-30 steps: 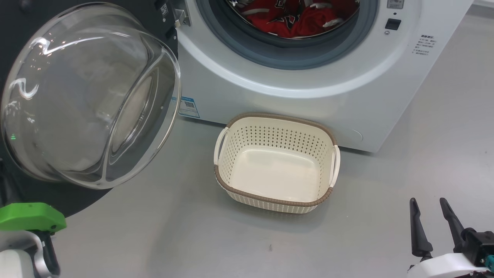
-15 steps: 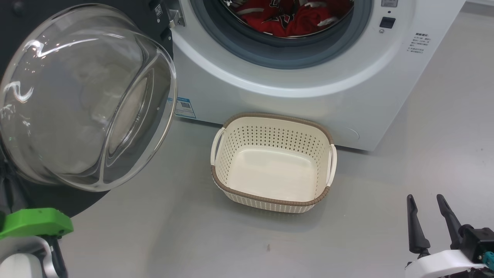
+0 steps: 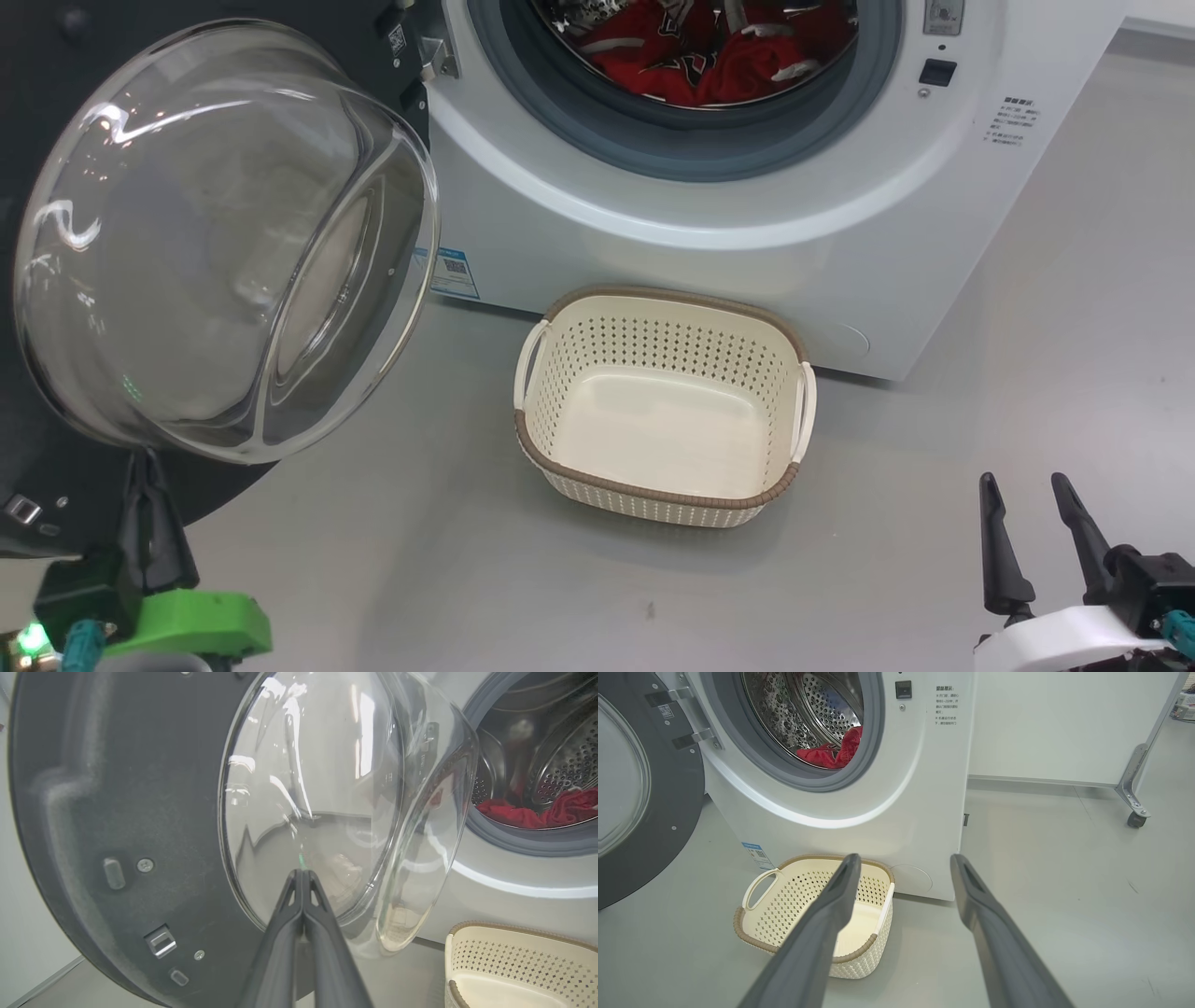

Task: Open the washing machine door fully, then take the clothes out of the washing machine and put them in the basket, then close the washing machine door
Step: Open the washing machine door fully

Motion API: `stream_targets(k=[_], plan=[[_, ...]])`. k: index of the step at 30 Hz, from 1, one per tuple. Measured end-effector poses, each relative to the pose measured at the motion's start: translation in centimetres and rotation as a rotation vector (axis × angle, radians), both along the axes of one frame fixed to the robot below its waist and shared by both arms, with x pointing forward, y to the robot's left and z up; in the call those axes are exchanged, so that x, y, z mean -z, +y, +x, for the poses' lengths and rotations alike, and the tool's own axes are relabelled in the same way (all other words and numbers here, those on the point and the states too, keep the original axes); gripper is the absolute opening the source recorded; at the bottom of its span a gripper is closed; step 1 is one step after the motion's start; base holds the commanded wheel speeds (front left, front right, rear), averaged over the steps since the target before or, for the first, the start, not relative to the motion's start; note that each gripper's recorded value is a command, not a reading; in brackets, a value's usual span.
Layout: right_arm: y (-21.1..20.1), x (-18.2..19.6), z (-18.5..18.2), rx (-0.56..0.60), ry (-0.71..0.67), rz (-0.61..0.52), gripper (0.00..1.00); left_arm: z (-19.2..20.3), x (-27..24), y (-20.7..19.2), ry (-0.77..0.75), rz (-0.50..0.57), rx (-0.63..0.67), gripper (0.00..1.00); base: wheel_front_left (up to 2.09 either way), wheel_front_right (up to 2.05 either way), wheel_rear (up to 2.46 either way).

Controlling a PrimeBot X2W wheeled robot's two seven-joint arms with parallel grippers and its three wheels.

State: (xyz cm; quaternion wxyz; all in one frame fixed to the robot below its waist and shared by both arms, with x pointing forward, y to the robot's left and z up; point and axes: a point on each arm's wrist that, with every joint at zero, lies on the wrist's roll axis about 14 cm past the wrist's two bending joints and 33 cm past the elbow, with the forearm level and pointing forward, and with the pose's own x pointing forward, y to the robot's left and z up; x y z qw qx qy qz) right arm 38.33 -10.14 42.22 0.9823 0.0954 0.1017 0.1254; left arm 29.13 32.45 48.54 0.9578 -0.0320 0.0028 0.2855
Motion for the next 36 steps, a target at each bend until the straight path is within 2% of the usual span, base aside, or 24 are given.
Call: stream_targets(k=[9, 20, 21, 22, 24, 25, 26, 27, 36], plan=[[1.0, -0.8, -0.6, -0.021, -0.018, 0.014, 1.00, -1.1, 0.4, -3.1, 0.004, -0.021, 0.081, 0.00, 0.00, 0.00, 0.00], [0.4, -1.6, -1.8, 0.001, -0.038, 0.008, 1.00, 0.4, 0.2, -9.5, -0.036, -0.089, 0.288, 0.00, 0.00, 0.00, 0.00], [0.2, -1.6, -1.9, 0.008, -0.039, 0.008, 1.00, 0.5, 0.2, -9.9, -0.036, -0.092, 0.303, 0.03, 0.00, 0.00, 0.00], [0.1, -1.7, -2.0, 0.013, -0.042, 0.007, 1.00, 0.6, 0.2, -10.3, -0.036, -0.094, 0.315, 0.13, 0.00, 0.00, 0.00], [-0.3, -1.8, -2.3, 0.026, -0.044, 0.008, 1.00, 0.9, 0.3, -11.1, -0.035, -0.099, 0.346, 0.39, 0.00, 0.00, 0.00], [-0.5, -1.9, -2.4, 0.034, -0.045, 0.008, 1.00, 1.1, 0.2, -11.6, -0.038, -0.106, 0.363, 0.56, 0.00, 0.00, 0.00], [-0.8, -1.9, -2.5, 0.042, -0.047, 0.008, 1.00, 1.3, 0.2, -12.0, -0.043, -0.116, 0.376, 0.82, 0.00, 0.00, 0.00], [-1.0, -2.0, -2.6, 0.051, -0.048, 0.007, 1.00, 1.5, 0.1, -12.4, -0.048, -0.123, 0.387, 0.99, 0.00, 0.00, 0.00], [-3.4, -2.3, -3.7, 0.120, -0.060, -0.010, 1.00, 3.1, -0.2, -14.4, -0.057, -0.136, 0.461, 1.00, 0.00, 0.00, 0.00]])
